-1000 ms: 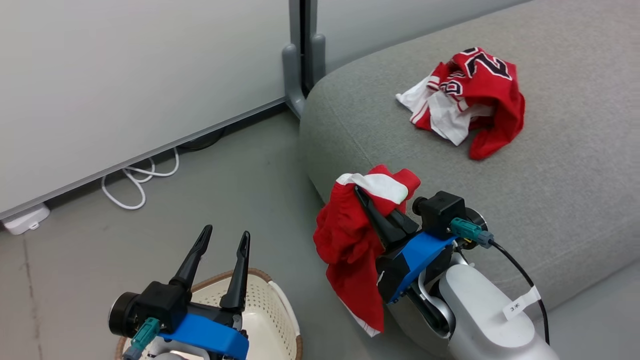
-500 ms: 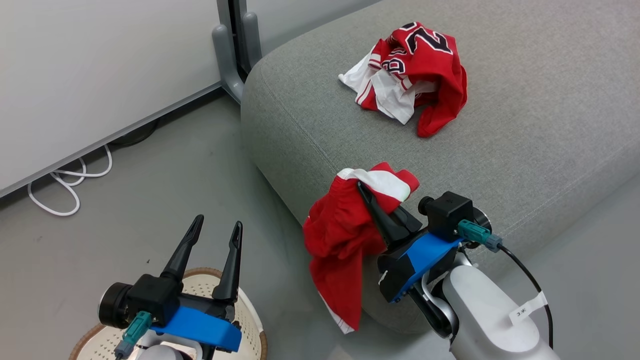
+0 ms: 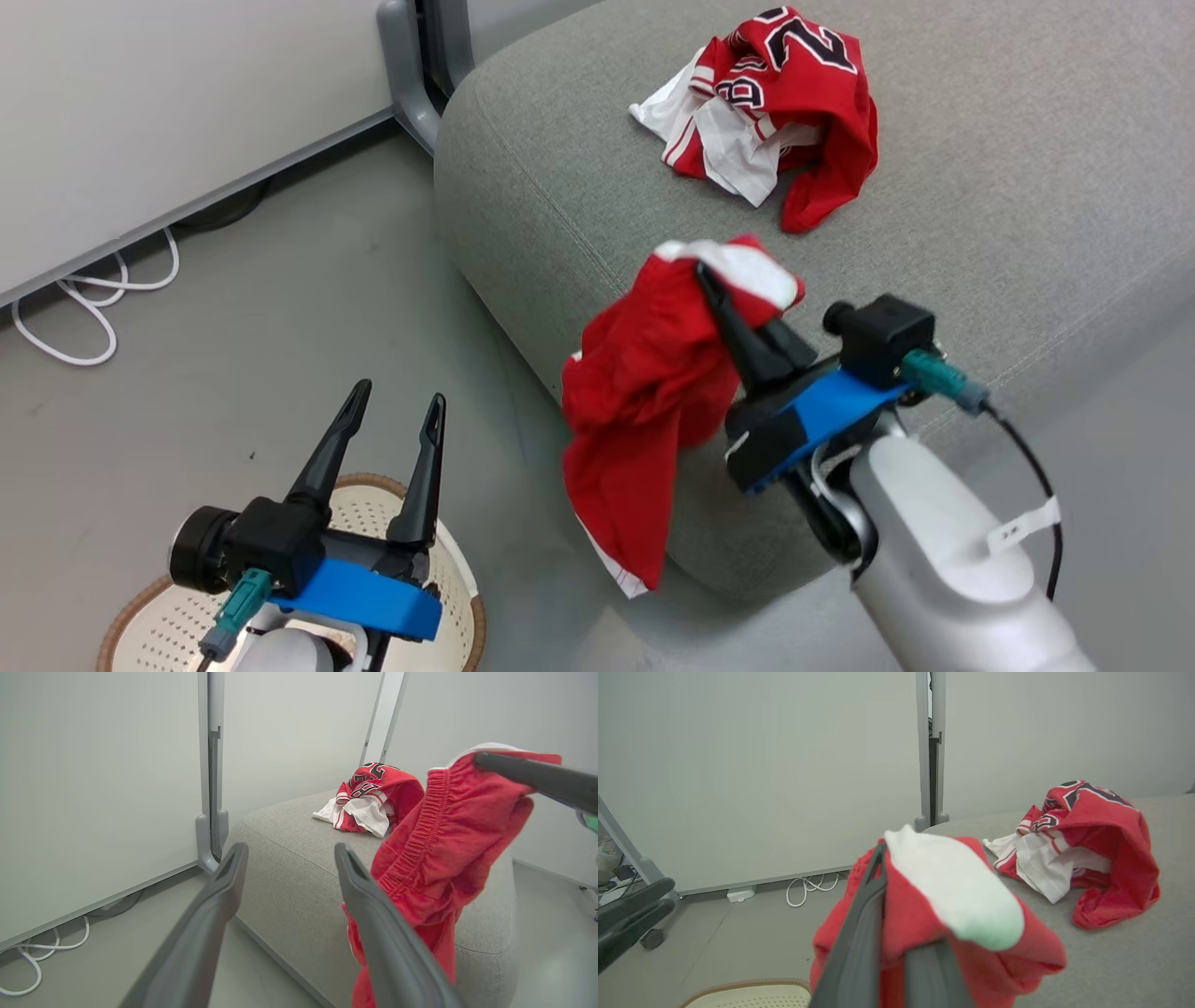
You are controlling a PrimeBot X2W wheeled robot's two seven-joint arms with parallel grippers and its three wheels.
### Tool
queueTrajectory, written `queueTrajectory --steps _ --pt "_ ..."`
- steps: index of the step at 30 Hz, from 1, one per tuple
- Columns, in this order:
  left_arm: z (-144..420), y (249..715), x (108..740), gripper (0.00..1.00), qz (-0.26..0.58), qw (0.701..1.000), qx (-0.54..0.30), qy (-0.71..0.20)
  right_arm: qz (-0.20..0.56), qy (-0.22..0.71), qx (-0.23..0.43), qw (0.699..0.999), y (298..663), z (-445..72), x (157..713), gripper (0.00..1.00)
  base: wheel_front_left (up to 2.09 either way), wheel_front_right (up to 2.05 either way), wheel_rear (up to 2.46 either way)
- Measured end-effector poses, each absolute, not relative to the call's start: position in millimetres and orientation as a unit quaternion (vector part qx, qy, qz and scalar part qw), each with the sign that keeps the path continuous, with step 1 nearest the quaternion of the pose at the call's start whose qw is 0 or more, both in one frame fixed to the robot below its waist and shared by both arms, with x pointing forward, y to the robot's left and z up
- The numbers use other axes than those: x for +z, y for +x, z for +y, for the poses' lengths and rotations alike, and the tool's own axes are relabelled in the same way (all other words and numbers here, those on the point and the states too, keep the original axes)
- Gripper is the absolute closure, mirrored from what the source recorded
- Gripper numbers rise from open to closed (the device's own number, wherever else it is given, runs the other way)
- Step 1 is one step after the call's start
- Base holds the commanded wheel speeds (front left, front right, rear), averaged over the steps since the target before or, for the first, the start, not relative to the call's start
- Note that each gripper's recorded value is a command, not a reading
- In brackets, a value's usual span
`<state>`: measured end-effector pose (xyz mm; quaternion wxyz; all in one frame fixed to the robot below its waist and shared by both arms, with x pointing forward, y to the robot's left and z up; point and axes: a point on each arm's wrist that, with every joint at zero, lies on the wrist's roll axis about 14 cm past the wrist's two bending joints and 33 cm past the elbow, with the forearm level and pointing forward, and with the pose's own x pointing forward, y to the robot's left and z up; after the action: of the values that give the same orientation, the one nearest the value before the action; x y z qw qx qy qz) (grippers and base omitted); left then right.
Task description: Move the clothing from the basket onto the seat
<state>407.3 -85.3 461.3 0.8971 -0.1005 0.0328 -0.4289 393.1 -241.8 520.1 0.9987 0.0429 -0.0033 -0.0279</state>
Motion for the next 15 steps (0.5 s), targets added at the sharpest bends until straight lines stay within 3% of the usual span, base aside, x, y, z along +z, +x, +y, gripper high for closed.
queueTrajectory --steps 15 --pt "-72 455 435 0.00 0.019 0.900 -0.422 -0.113 -0.135 -0.029 -0.138 0.981 506 -351 653 1.00 0.00 0.00 0.00"
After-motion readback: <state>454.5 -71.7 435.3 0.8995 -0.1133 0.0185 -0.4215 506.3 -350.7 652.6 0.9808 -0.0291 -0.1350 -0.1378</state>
